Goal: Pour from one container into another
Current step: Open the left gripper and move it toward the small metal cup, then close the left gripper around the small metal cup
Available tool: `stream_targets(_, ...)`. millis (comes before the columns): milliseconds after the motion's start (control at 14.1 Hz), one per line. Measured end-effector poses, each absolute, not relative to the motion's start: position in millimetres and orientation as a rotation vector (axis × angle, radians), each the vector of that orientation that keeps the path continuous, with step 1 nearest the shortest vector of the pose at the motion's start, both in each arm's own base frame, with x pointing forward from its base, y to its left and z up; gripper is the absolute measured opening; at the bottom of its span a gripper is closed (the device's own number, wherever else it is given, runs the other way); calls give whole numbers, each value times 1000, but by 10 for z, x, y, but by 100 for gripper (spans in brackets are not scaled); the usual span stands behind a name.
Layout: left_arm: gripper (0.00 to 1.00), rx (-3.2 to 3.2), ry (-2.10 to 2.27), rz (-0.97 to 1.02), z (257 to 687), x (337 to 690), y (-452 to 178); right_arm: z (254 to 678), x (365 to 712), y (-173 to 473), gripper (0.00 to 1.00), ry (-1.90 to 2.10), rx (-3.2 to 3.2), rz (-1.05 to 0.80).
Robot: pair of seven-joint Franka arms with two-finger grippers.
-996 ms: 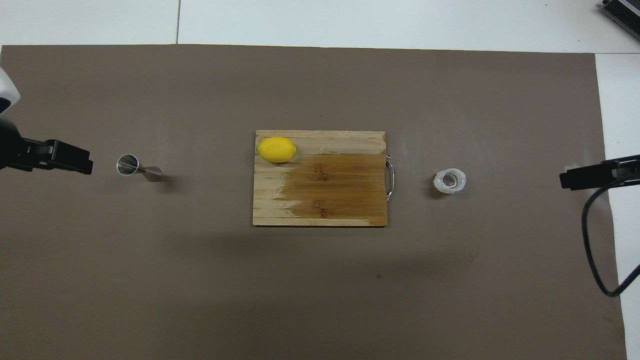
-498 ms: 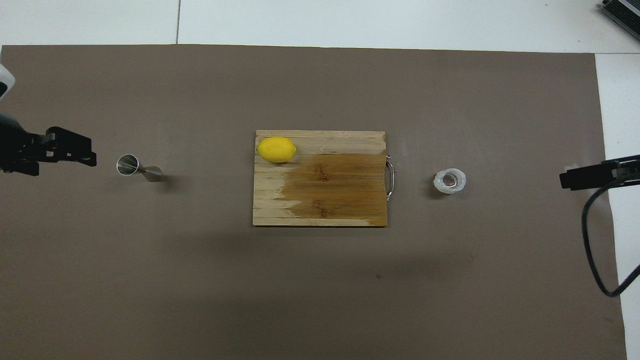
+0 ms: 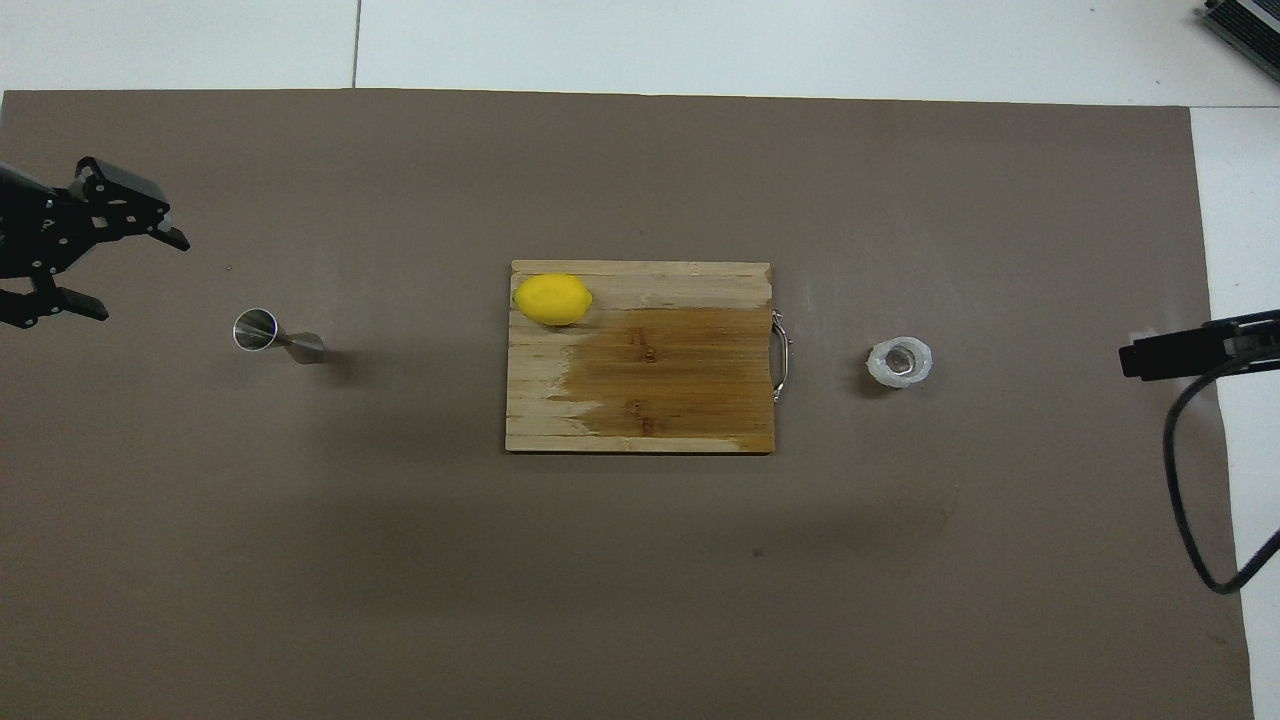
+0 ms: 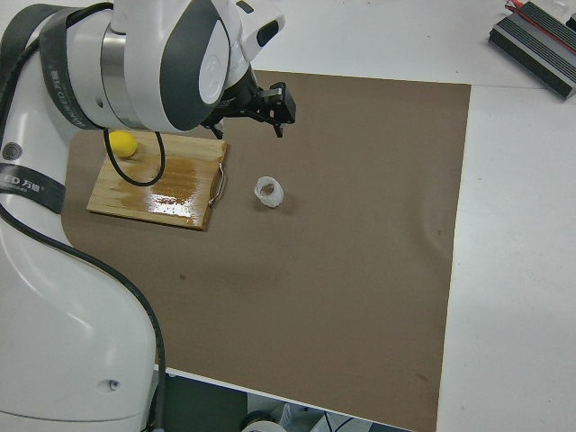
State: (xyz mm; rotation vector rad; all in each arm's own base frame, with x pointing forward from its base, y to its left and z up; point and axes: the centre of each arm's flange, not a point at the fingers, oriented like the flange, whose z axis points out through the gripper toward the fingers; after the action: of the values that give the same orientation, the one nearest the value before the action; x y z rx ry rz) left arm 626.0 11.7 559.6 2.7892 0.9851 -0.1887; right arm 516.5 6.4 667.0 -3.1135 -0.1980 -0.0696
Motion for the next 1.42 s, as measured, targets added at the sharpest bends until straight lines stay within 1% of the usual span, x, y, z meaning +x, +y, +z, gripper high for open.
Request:
stream_targets(142, 100, 2685, 1144, -204, 5425, 6397, 282, 6670, 5165, 64, 100, -198, -3113, -70)
stream_targets(285, 100, 2568, 1317, -275, 5214, 6470, 462, 6670, 5165, 64, 100, -198, -3113, -70)
stream_targets(640, 100, 2192, 1708, -440, 4469, 6703, 990, 6670, 5165, 64, 100, -198, -3113, -70)
stream_targets(783, 100, 1995, 1790, -516, 4194, 6748, 1220, 6670, 5165, 64, 100, -198, -3113, -70)
stream_targets(925, 100, 1845, 1844, -562, 3854, 6695, 1411, 6670, 5165, 64, 100, -198, -3113, -70)
stream_targets(1138, 100, 1692, 1948, -571, 3192, 6491, 1395, 6670, 5165, 64, 100, -198, -3113, -70)
stream_targets(1209, 100, 1647, 1969, -592, 3069, 6402, 1373, 6670, 5165, 64, 100, -198, -3113, -70)
stream_targets(1423, 100, 1508, 2000, -679, 2912, 6095, 1293, 6670, 5165, 64, 100, -198, -3113, -70)
